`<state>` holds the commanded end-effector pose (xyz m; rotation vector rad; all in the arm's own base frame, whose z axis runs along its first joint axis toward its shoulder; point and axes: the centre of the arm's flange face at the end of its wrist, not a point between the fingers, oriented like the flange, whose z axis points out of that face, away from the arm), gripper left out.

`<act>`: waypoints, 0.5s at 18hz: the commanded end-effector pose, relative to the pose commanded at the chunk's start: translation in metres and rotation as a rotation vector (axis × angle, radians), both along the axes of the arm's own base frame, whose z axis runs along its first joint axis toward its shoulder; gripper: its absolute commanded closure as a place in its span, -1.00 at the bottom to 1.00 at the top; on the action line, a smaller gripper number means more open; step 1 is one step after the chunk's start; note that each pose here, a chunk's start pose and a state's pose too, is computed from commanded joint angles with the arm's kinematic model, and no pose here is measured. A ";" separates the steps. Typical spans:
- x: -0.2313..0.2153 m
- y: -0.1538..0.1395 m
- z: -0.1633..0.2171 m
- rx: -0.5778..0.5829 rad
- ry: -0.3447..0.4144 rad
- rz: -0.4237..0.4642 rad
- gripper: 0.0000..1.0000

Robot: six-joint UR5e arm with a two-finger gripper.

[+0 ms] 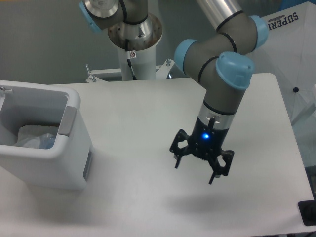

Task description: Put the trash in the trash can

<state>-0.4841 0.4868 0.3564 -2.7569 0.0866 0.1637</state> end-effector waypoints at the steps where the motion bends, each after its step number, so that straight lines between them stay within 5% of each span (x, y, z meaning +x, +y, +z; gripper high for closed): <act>1: -0.001 -0.003 -0.004 -0.037 0.020 -0.011 -1.00; 9: -0.007 -0.012 -0.018 -0.165 0.078 -0.025 -1.00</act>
